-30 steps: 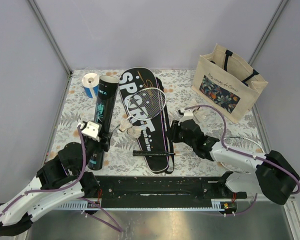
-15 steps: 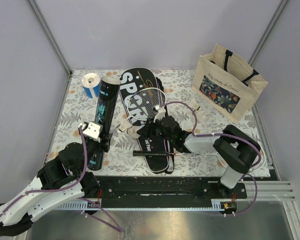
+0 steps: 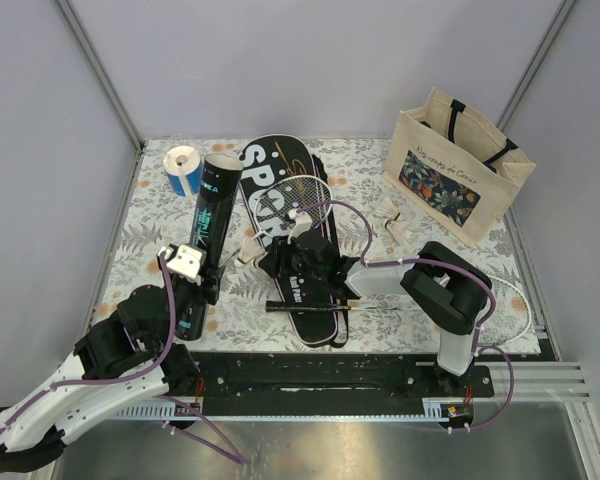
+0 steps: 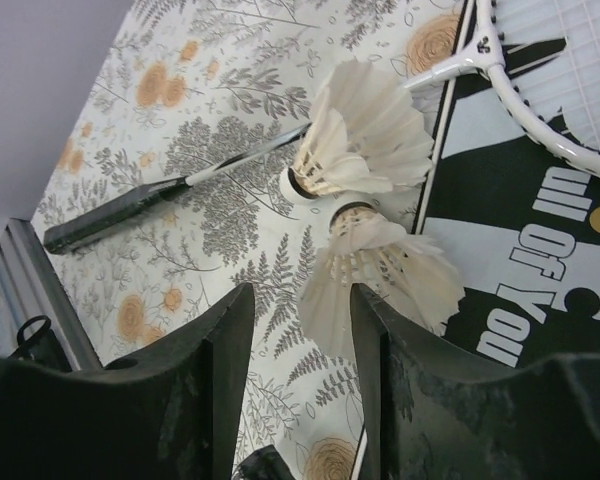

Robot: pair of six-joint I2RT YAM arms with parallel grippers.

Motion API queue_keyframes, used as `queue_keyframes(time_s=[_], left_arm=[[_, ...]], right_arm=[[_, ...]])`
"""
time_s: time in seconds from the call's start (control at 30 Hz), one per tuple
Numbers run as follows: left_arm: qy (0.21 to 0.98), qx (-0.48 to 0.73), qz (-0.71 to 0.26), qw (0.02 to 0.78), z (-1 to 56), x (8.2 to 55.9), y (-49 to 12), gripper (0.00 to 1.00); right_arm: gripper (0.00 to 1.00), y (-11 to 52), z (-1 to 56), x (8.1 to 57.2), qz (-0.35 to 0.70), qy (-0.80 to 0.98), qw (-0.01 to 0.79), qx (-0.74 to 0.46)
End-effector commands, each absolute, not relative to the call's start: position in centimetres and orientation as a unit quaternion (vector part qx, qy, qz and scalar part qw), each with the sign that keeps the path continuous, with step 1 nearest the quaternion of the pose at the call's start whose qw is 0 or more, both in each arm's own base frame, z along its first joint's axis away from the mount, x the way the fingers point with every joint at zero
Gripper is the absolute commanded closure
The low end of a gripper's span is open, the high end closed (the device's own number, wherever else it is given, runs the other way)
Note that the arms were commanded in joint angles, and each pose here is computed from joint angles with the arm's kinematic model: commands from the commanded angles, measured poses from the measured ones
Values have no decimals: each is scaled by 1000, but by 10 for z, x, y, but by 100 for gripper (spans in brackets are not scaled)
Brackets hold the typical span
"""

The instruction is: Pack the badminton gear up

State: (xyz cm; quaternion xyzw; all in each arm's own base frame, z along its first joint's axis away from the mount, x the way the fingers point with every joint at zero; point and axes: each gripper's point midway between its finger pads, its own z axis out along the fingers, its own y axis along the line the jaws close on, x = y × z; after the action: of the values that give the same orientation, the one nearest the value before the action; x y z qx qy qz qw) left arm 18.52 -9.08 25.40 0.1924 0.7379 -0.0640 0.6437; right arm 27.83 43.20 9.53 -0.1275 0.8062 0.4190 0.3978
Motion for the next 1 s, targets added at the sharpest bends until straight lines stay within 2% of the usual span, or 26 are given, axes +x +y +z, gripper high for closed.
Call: queue_keyframes(time_s=[0.0, 0.17, 0.3, 0.37, 0.47, 0.53, 0.8, 0.97], left_arm=[[716, 178, -82, 670, 273, 188, -94, 100], [717, 182, -81, 668, 272, 188, -96, 100], [716, 186, -82, 668, 271, 188, -96, 100], [716, 191, -81, 666, 269, 187, -97, 100], [715, 198, -82, 665, 268, 187, -99, 100], [714, 206, -85, 664, 267, 186, -102, 100], [697, 277, -117, 651, 258, 178, -126, 100], [665, 378, -169, 622, 236, 160, -160, 100]], right_arm=[[48, 437, 98, 287, 398, 813, 411, -110], [50, 440, 93, 288, 398, 815, 407, -112], [58, 445, 94, 288, 404, 813, 403, -114], [67, 445, 95, 288, 405, 813, 404, -115], [91, 441, 100, 287, 400, 812, 409, -116], [100, 431, 112, 288, 389, 810, 423, -117], [100, 374, 186, 280, 347, 789, 477, -168], [100, 316, 223, 269, 330, 778, 498, -194]])
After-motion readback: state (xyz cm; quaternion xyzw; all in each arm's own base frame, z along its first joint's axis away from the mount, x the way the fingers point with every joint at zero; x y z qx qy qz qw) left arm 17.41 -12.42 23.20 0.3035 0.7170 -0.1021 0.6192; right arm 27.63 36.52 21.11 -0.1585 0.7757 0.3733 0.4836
